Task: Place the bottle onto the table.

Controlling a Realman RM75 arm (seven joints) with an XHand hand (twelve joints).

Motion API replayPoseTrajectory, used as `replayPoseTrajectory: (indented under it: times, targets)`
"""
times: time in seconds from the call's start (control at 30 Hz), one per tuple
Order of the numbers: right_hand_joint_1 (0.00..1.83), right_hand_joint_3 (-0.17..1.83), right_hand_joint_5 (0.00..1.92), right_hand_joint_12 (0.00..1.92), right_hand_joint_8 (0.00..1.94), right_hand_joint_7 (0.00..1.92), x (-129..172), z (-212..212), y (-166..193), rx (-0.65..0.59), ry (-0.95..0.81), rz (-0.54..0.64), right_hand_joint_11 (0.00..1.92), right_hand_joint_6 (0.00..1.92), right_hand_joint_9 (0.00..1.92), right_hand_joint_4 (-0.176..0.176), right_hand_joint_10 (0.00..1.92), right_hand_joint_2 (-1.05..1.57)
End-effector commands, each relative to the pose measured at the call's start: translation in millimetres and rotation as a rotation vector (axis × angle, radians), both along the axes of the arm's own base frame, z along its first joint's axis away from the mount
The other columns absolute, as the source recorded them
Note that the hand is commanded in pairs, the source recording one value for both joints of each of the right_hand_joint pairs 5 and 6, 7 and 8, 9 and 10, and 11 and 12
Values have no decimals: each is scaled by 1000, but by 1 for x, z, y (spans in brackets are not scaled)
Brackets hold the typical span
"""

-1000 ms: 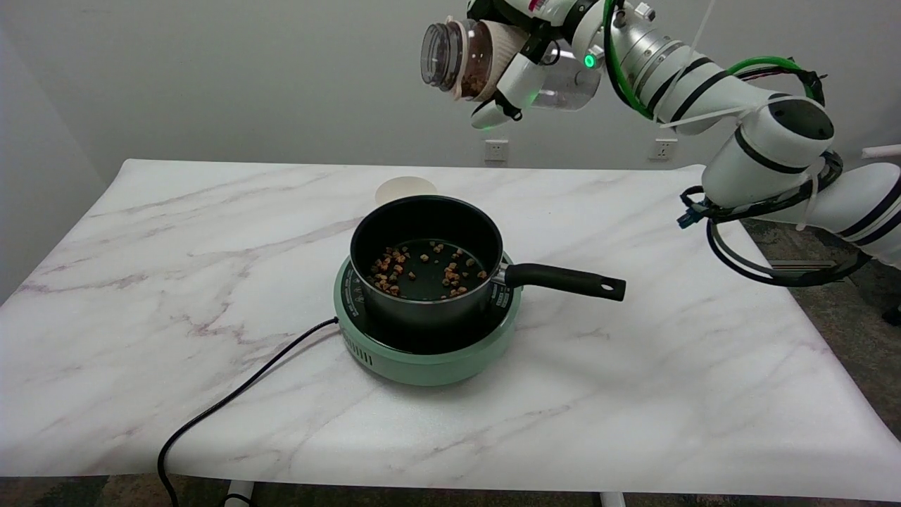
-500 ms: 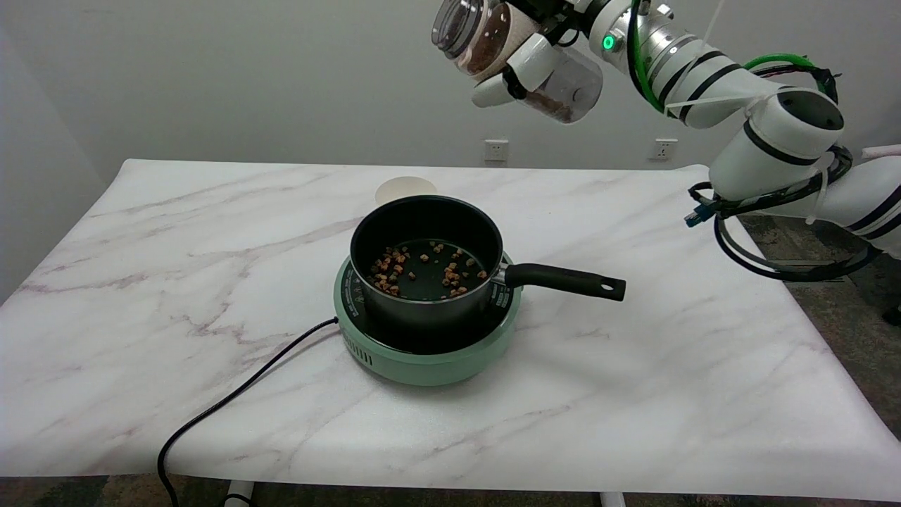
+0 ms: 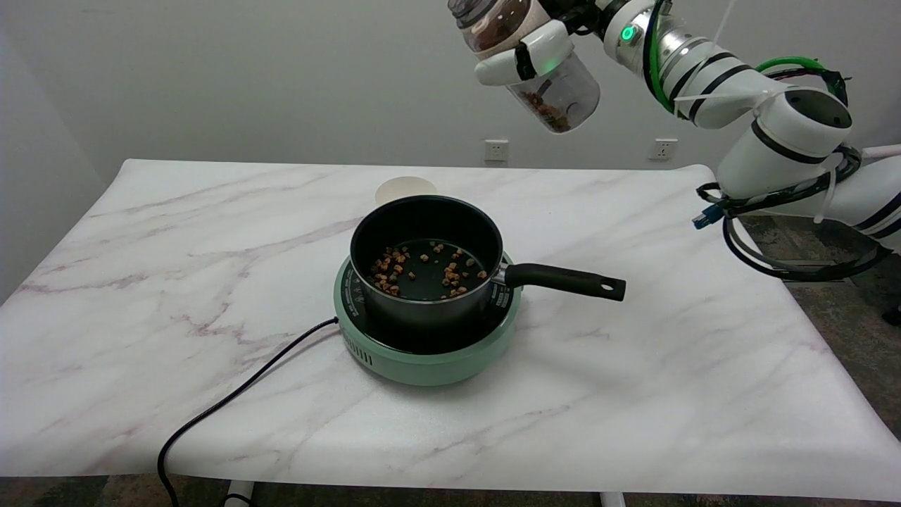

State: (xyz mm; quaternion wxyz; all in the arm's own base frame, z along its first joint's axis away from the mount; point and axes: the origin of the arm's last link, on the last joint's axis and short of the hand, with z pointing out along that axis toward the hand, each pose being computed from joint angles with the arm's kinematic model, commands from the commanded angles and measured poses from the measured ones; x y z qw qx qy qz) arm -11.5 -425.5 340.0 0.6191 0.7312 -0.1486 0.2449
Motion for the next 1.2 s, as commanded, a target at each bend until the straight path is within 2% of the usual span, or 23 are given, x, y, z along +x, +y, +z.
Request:
replayPoseTrajectory:
  times: [0.03, 0.47, 0.73, 1.07, 1.2]
  targets:
    - [1331, 759, 1598, 1264, 1536, 1536, -10, 13, 5, 5, -272, -59, 1264, 1598, 1521, 0, 1521, 893]
    - [1345, 843, 1549, 1238, 1510, 1510, -23, 33, 16, -21, -314, -90, 1238, 1549, 1497, 0, 1497, 799]
    - [1370, 859, 1516, 1230, 1496, 1496, -31, 45, 31, 21, -375, -109, 1230, 1516, 1491, 0, 1491, 733]
    - [1366, 855, 1513, 1233, 1505, 1505, -51, 80, 60, 9, -455, -117, 1233, 1513, 1501, 0, 1501, 743]
    - [1364, 844, 1518, 1239, 1509, 1509, -48, 97, 68, 9, -459, -88, 1239, 1518, 1508, 0, 1508, 759]
